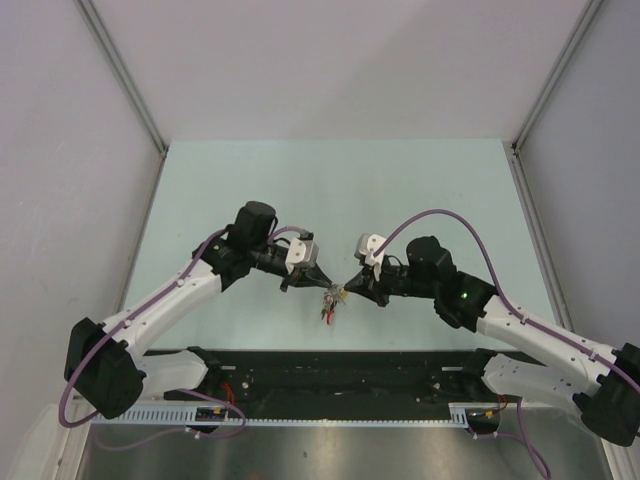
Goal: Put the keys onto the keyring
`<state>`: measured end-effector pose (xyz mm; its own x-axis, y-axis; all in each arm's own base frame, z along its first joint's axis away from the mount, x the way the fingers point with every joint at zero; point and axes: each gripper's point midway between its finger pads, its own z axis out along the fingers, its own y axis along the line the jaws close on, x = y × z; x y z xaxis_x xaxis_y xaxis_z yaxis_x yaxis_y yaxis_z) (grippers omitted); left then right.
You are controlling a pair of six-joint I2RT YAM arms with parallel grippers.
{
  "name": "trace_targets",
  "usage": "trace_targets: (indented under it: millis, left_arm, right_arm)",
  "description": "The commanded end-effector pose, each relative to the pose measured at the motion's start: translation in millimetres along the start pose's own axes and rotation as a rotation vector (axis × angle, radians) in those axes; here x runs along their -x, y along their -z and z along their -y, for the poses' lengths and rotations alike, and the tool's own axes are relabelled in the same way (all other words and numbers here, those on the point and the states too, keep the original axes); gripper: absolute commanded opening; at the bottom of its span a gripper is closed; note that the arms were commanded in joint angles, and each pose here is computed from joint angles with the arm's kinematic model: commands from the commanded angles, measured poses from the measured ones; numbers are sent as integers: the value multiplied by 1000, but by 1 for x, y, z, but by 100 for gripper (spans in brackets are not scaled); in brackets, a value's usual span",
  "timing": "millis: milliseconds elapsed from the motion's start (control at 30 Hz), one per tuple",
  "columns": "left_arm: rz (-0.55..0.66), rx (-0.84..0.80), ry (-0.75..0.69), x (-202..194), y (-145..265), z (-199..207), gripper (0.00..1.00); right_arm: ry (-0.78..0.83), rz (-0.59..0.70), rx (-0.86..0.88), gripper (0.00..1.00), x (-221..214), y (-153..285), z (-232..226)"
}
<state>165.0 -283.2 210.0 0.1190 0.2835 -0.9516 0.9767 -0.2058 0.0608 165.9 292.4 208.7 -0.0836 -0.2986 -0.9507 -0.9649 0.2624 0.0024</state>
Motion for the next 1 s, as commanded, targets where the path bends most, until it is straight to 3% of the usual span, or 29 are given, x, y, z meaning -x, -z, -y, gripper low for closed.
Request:
trace_targets:
  millis: [0, 967]
  left_arm:
    - [39, -43, -23, 11, 4, 13, 1]
    - [45, -58, -21, 10, 3, 14, 0]
  right_arm:
    - [42, 72, 47, 0, 22, -2, -5]
    - [54, 79, 58, 0, 23, -3, -6]
